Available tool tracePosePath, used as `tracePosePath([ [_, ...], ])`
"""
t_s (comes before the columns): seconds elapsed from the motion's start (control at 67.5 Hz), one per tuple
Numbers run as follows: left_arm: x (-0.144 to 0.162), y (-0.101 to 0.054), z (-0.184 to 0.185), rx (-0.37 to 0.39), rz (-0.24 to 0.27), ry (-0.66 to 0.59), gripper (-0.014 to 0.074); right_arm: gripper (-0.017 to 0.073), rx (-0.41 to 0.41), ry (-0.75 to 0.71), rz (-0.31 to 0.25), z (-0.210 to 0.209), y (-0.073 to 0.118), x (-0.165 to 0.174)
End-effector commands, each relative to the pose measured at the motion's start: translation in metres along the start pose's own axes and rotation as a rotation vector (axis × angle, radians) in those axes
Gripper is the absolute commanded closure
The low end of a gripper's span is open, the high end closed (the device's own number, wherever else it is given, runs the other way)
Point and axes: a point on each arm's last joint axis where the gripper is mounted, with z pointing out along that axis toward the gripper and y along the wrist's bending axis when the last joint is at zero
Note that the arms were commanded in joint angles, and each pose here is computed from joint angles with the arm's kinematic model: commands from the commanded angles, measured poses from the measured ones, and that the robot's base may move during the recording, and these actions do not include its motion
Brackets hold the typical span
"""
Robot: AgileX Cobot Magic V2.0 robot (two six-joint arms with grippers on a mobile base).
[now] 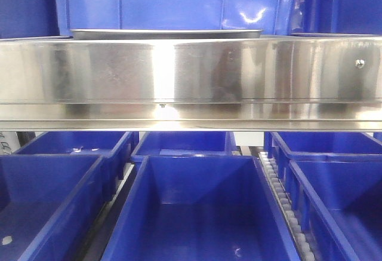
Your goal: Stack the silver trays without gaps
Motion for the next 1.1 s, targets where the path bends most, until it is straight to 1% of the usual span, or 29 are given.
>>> tracePosePath([
  [0.0, -0.005, -0.003, -0.016, 0.028, 0.020, -0.071, 0.0582, 0.0575, -0.020, -0.055, -0.027, -0.015, 0.003, -0.001],
  [0.089, -0.014, -0.005, -0.034, 0.048, 0.022, -0.156, 0.0582, 0.0575, -0.028, -0.135, -0.037, -0.034, 0.006, -0.010],
  [0.178, -0.018, -0.007, -0.046, 0.060, 0.023, -0.209, 0.0582, 0.0575, -0.034, -0.189, -0.043, -0.046, 0.008, -0.016],
  [0.282, -0.021, -0.008, -0.055, 0.072, 0.024, -0.252, 0.0582, 0.0575, -0.039, -0.237, -0.049, -0.057, 0.010, -0.022],
  [0.4, -0.022, -0.008, -0.057, 0.078, 0.025, -0.270, 0.0582, 0.0575, -0.041, -0.262, -0.052, -0.063, 0.011, -0.024],
  [0.874, -0.022, -0.008, -0.057, 0.078, 0.025, -0.270, 0.0582, 0.0575, -0.041, -0.262, -0.052, -0.063, 0.011, -0.024],
  [0.904, -0.022, -0.008, -0.057, 0.078, 0.025, -0.270, 0.0582, 0.0575, -0.040, -0.262, -0.044, -0.063, 0.011, -0.024],
  [0.934, -0.022, -0.008, -0.057, 0.078, 0.025, -0.270, 0.0582, 0.0575, -0.030, -0.251, -0.035, -0.062, 0.010, -0.023],
  [0.978, -0.022, -0.008, -0.057, 0.078, 0.025, -0.270, 0.0582, 0.0575, -0.003, -0.224, -0.001, -0.062, 0.007, -0.020],
  [1.022, -0.022, -0.008, -0.057, 0.078, 0.025, -0.270, 0.0582, 0.0575, 0.003, -0.205, 0.015, -0.061, 0.006, -0.014],
  [1.052, -0.022, -0.008, -0.057, 0.078, 0.025, -0.270, 0.0582, 0.0575, 0.017, -0.187, 0.015, -0.060, 0.004, -0.007],
  [1.067, -0.022, -0.008, -0.057, 0.078, 0.025, -0.270, 0.0582, 0.0575, 0.029, -0.175, 0.008, -0.059, 0.003, -0.004],
  [1.082, -0.022, -0.008, -0.057, 0.078, 0.025, -0.270, 0.0582, 0.0575, 0.048, -0.156, -0.012, -0.059, 0.001, 0.001],
])
